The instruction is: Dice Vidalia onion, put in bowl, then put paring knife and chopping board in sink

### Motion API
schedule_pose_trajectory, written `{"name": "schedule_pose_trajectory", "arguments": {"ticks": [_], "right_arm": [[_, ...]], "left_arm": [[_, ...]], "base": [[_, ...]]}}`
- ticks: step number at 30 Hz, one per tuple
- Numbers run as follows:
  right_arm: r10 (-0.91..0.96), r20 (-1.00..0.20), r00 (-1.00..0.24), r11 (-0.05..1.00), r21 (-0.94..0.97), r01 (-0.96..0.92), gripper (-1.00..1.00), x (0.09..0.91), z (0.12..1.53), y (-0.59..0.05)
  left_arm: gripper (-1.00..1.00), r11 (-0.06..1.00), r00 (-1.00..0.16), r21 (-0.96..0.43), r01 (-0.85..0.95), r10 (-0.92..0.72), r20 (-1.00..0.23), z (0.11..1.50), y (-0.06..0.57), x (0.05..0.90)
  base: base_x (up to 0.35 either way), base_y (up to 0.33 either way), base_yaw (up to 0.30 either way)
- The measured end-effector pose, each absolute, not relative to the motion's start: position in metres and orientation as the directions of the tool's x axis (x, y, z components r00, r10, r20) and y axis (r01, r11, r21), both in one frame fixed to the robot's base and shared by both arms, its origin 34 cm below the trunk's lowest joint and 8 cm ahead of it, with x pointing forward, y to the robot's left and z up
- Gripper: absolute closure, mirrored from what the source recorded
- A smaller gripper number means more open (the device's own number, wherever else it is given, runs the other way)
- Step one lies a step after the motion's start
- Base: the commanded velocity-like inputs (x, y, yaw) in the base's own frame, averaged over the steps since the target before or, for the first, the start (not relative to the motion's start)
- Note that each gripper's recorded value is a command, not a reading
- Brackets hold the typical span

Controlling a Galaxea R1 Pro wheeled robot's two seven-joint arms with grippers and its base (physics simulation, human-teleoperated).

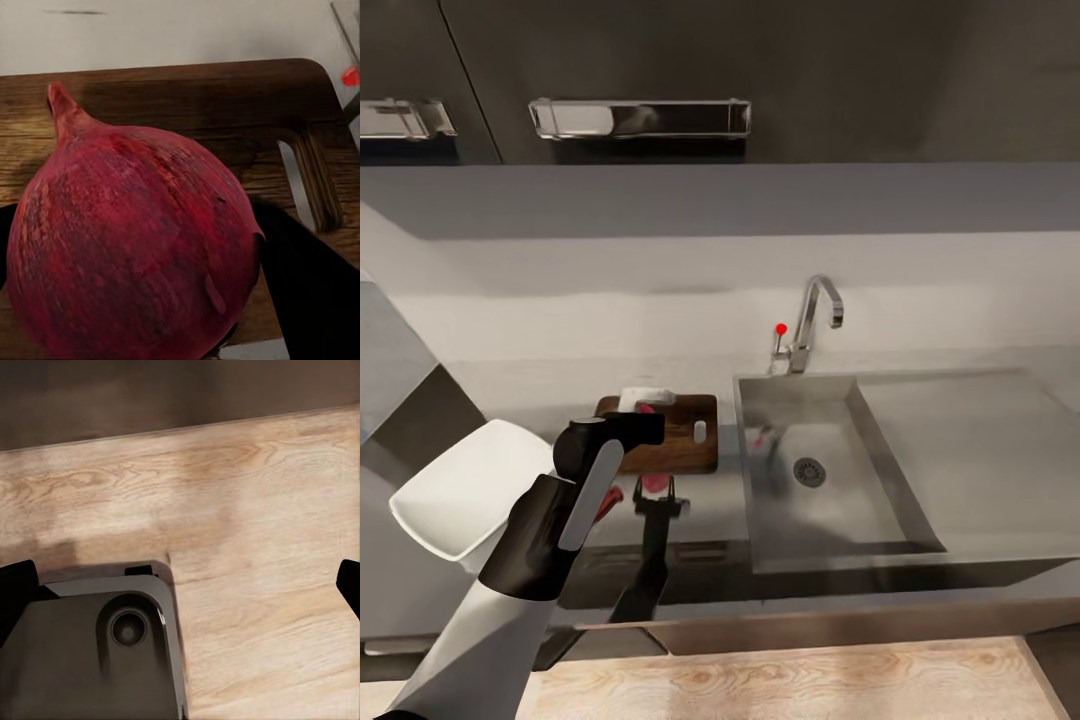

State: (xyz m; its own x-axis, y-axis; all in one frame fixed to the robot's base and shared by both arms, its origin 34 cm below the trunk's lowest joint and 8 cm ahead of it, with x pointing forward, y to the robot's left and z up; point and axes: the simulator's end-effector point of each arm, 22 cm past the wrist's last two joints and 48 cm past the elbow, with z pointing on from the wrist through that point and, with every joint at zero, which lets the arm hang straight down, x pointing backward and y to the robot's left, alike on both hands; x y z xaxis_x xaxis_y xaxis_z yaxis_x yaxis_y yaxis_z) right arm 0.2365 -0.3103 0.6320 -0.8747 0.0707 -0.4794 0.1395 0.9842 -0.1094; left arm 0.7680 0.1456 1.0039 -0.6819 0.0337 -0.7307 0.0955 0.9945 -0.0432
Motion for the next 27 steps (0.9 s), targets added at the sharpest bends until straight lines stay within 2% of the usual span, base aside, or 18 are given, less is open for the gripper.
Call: {"name": "schedule_pose_trajectory", "arguments": {"ticks": [27], "right_arm": [[0.071, -0.440, -0.895, 0.984, -0.115, 0.135, -1.00, 0.220, 0.627, -0.310]], "left_arm": [[1.00, 0.995, -0.715, -0.047, 0.093, 0.034, -0.698, 0.974, 0.146, 0.768]], "base": [[0.010, 0.000, 0.000]]}}
